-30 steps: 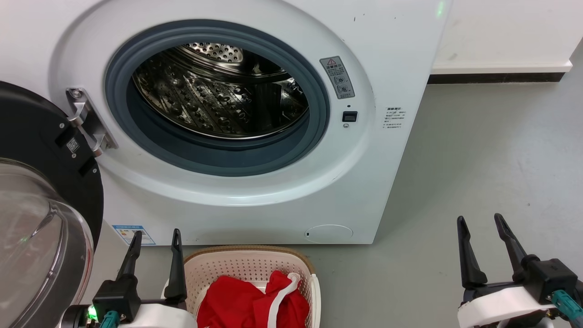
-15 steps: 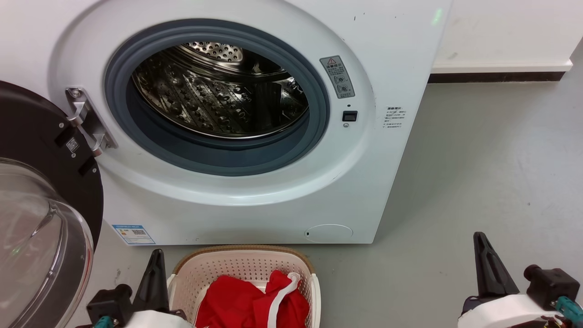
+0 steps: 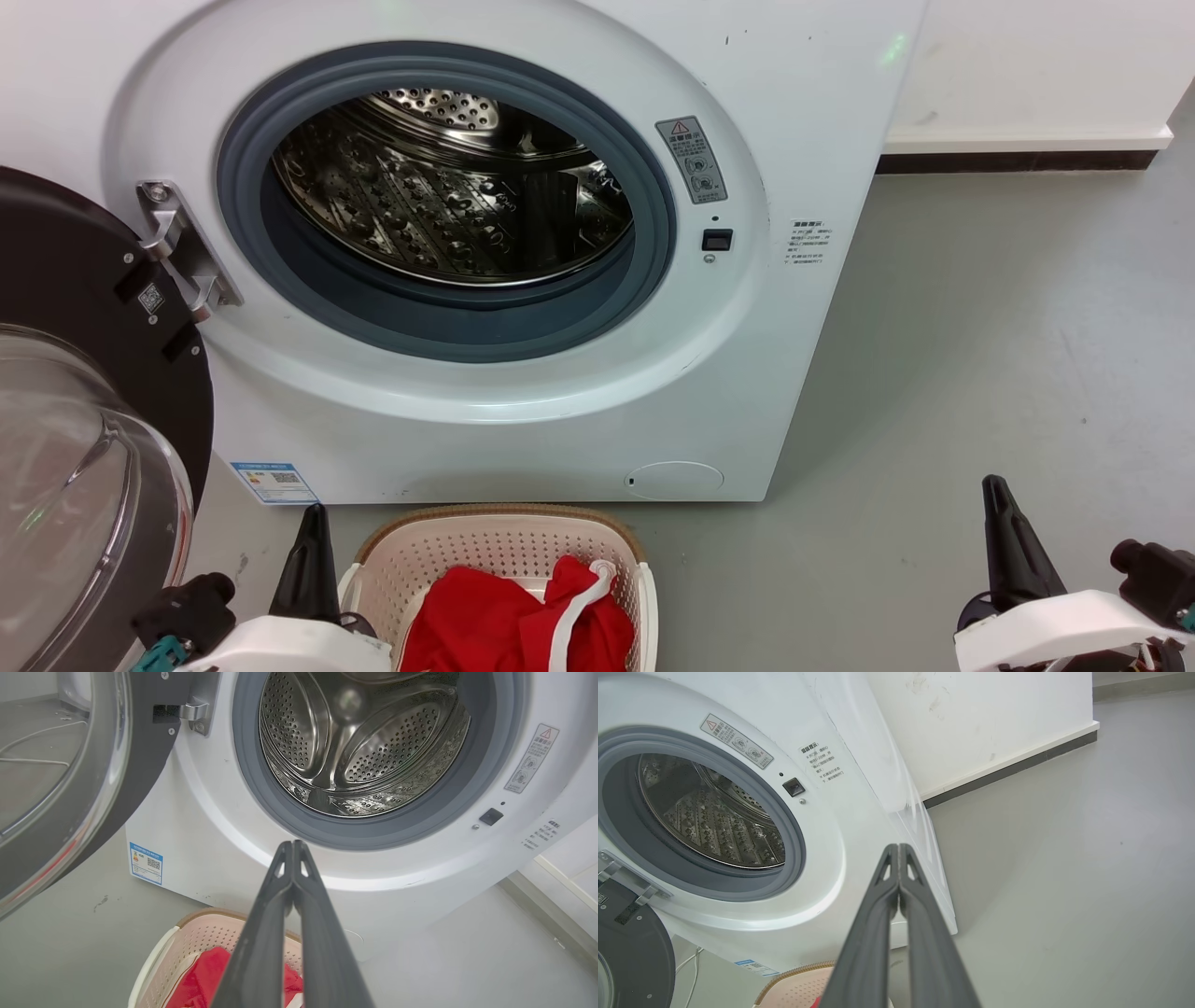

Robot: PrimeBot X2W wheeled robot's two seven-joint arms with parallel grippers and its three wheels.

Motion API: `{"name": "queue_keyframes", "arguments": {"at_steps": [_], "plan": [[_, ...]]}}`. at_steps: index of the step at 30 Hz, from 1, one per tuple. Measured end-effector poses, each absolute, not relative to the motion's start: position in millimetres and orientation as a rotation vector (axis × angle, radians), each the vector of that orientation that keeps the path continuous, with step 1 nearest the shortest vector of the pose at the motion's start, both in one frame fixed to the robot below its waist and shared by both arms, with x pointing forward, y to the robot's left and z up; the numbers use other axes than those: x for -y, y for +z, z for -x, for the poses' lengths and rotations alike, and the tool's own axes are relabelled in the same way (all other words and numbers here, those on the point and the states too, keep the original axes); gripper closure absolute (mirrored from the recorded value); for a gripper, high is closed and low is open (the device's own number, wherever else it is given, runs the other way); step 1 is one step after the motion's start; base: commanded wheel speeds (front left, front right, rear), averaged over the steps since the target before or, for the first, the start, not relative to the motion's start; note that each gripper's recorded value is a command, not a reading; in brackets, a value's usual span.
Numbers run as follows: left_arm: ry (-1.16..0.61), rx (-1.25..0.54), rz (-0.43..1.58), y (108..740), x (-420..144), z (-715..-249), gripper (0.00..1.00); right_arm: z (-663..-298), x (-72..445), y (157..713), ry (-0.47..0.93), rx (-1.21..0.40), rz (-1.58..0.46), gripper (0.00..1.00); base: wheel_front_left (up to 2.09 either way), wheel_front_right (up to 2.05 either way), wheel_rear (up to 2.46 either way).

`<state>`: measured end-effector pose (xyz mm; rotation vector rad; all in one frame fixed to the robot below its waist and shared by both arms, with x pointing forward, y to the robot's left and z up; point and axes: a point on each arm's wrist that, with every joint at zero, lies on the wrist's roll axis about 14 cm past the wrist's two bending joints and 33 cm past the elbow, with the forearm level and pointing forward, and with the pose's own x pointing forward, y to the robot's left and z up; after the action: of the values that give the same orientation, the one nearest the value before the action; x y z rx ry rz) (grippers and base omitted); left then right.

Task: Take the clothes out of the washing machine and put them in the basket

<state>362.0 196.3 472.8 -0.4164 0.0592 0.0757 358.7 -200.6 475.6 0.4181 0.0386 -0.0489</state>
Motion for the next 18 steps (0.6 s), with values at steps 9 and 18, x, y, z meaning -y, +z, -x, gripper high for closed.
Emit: {"name": "queue_keyframes", "arguments": {"at_steps": [9, 18], "plan": [[0.095, -0.072, 0.566, 471.4, -199.0, -364.4, 1.0, -362.8, 203.4, 477.1, -0.069, -0.041, -0.564, 1.0, 0.0, 0.0, 0.0], [0.101, -0.075, 0.702, 472.7, -199.6, -367.8, 1.0, -365.8, 205.0, 477.7, -0.082, -0.044, -0.699, 1.0, 0.0, 0.0, 0.0]]}}
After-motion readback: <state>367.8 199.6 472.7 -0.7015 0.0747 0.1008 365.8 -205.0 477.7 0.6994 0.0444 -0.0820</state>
